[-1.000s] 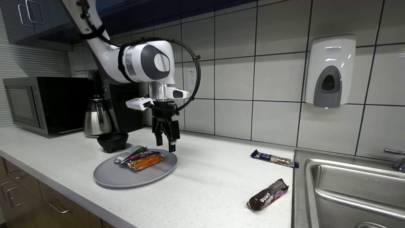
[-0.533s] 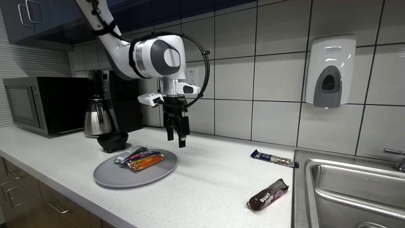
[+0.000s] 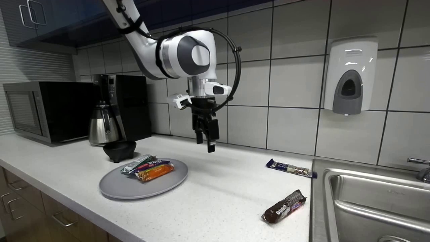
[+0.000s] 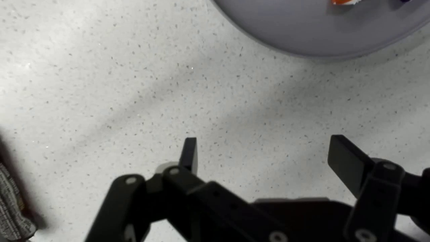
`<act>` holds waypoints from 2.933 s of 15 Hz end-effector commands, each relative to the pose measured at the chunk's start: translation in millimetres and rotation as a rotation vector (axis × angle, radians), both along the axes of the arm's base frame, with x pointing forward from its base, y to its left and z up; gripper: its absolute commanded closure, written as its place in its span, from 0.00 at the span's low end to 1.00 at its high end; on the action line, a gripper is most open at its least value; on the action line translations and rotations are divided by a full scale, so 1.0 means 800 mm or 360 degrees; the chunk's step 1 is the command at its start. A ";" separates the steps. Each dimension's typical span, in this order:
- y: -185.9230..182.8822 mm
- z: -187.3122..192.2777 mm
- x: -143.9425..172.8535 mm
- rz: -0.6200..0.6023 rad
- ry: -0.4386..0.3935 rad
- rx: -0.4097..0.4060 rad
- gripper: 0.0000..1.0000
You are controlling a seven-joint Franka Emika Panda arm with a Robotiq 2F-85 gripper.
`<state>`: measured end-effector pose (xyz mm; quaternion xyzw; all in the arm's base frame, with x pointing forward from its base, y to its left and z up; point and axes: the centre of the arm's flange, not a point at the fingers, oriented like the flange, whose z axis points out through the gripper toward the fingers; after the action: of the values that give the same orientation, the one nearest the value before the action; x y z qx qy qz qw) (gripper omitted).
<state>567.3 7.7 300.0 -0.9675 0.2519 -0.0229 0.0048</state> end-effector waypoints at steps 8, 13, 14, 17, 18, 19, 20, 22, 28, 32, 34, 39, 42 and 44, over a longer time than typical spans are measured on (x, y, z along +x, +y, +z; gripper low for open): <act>-0.062 0.009 0.052 -0.0333 -0.0059 0.0073 0.00; -0.089 0.012 0.081 -0.0471 -0.0103 0.0072 0.00; -0.093 0.012 0.086 -0.0495 -0.0110 0.0070 0.00; -0.107 0.004 0.103 -0.0575 -0.0133 0.0066 0.00; -0.111 0.000 0.109 -0.0599 -0.0135 0.0061 0.00; -0.115 -0.003 0.114 -0.0623 -0.0139 0.0059 0.00; -0.119 -0.006 0.119 -0.0646 -0.0141 0.0056 0.00; -0.127 -0.010 0.128 -0.0693 -0.0149 0.0051 0.00; -0.155 -0.020 0.149 -0.0840 -0.0179 0.0051 0.00; -0.173 -0.026 0.158 -0.0936 -0.0202 0.0035 0.00; -0.181 -0.028 0.164 -0.0988 -0.0211 0.0031 0.00; -0.204 -0.040 0.177 -0.1119 -0.0231 0.0025 0.00; -0.219 -0.048 0.182 -0.1182 -0.0234 0.0006 0.00; -0.226 -0.053 0.185 -0.1218 -0.0238 0.0001 0.00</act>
<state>698.5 -162.1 259.2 -0.8150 0.5722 -0.0904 0.0107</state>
